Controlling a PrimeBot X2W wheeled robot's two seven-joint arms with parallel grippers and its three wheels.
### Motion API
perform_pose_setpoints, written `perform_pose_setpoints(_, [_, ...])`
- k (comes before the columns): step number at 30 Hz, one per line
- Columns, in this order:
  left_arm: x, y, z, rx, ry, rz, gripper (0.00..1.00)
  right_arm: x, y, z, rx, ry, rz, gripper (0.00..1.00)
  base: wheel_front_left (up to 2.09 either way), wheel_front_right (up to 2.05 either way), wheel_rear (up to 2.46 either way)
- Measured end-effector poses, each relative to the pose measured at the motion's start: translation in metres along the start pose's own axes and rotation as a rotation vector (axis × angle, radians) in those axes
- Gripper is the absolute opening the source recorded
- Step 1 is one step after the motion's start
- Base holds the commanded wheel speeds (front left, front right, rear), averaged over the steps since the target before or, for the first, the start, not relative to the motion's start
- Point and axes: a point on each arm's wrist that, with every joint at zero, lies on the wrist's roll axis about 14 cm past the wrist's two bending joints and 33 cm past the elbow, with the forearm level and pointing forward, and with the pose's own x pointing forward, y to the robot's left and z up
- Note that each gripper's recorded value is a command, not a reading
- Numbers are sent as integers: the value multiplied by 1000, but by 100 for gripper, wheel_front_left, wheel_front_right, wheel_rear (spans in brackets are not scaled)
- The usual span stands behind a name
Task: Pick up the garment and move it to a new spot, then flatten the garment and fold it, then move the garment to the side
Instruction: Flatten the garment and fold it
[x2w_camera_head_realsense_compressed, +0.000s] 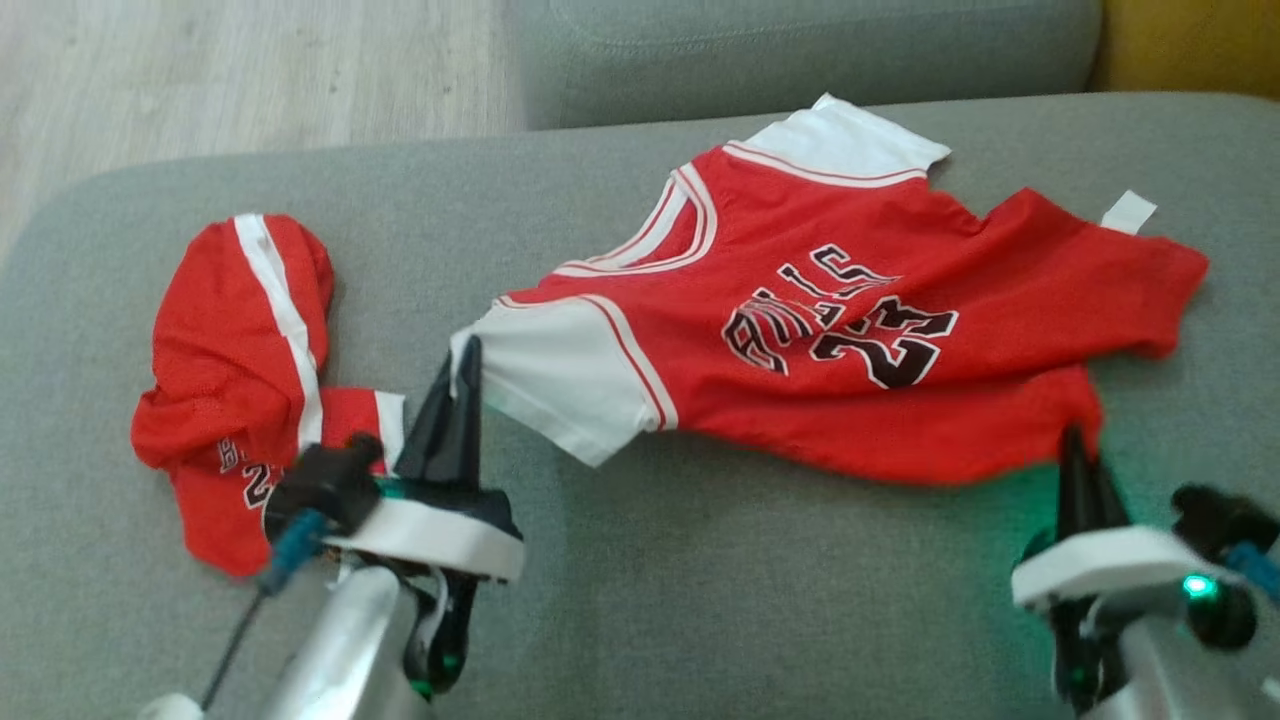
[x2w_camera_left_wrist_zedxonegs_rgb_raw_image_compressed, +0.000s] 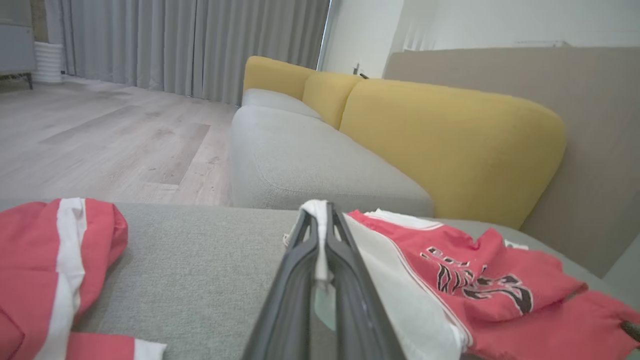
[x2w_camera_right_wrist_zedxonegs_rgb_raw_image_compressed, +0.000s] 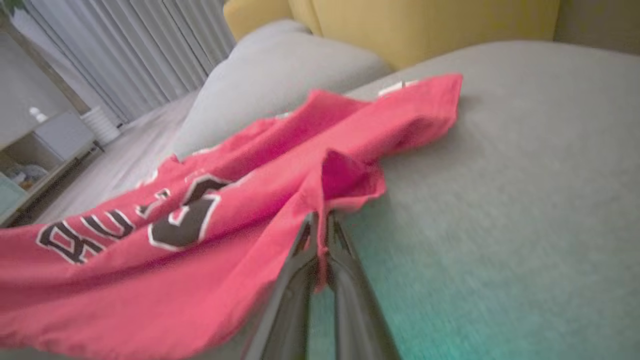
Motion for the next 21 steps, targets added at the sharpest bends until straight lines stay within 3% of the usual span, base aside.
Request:
perform_pose_setpoints(6, [12,-12,50,-179,-124,-26,0,2,28,102,-47,-298,84,0,0,0,0])
perform_pose_setpoints(14, [25,-41,223,-307,-551,-130,0,-36,84,270,-188,-657,230,0,0,0,0])
perform_pose_setpoints(17, [11,-56,269,-337,-672,-177,0,-58,99,307,-240,-740,275,0,0,0,0])
perform_pose_setpoints(21, [-8,-72,296,-337,-729,-221,0,-85,111,332,-276,-798,305,0,0,0,0])
